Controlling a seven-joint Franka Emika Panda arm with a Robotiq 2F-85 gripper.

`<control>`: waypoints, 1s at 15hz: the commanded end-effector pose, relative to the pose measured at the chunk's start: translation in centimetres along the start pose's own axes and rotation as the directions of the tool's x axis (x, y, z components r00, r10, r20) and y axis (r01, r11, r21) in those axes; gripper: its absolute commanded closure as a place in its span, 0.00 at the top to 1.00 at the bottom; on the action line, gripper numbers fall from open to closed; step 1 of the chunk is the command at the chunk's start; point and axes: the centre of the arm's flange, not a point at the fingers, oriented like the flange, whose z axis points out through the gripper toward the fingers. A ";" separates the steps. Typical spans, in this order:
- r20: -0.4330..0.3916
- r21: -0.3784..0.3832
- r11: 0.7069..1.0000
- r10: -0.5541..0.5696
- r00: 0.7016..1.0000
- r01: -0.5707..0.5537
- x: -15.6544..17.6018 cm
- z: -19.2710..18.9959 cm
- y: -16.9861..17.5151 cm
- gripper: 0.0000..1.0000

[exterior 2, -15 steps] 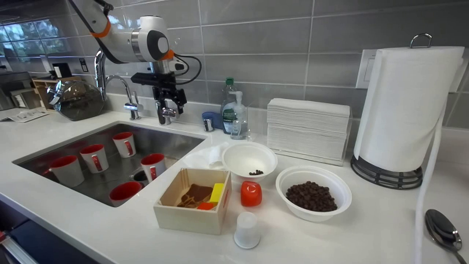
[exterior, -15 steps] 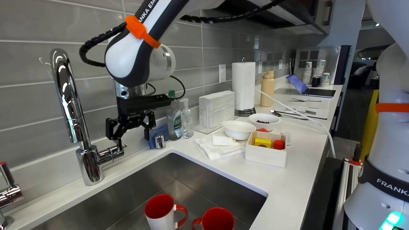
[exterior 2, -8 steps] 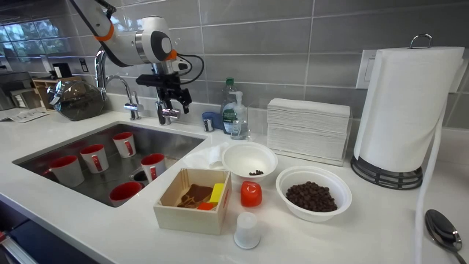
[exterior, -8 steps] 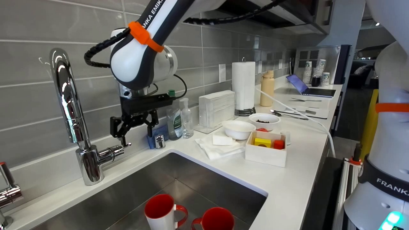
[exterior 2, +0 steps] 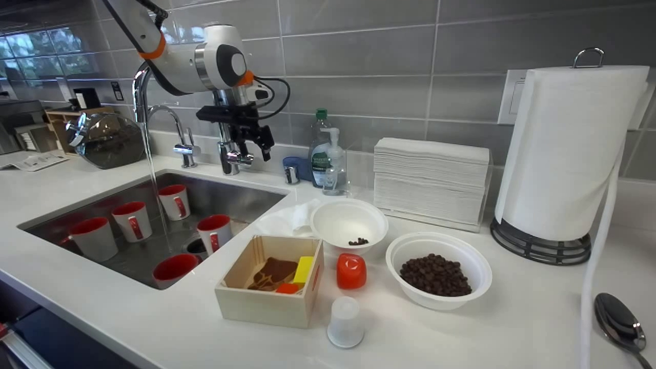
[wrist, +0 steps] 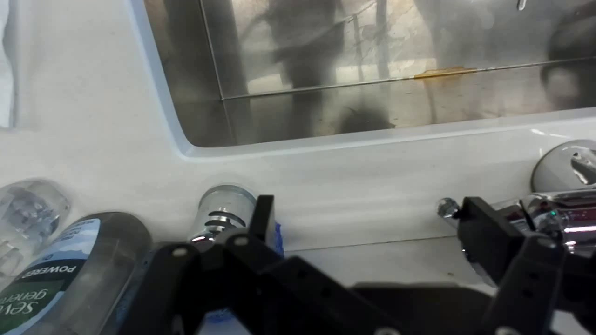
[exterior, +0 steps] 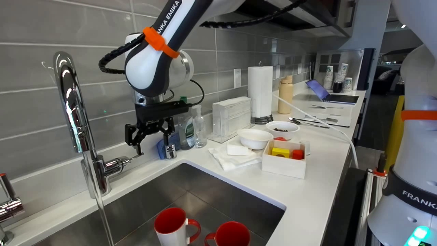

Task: Open and close the water to the faucet

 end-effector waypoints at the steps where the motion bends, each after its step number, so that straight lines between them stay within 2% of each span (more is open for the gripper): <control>1: -0.015 -0.010 0.999 0.032 0.999 -0.032 -0.1 -0.6 0.9 1.00; 15: -0.029 -0.062 0.993 0.095 0.995 -0.096 1.0 0.0 3.5 1.00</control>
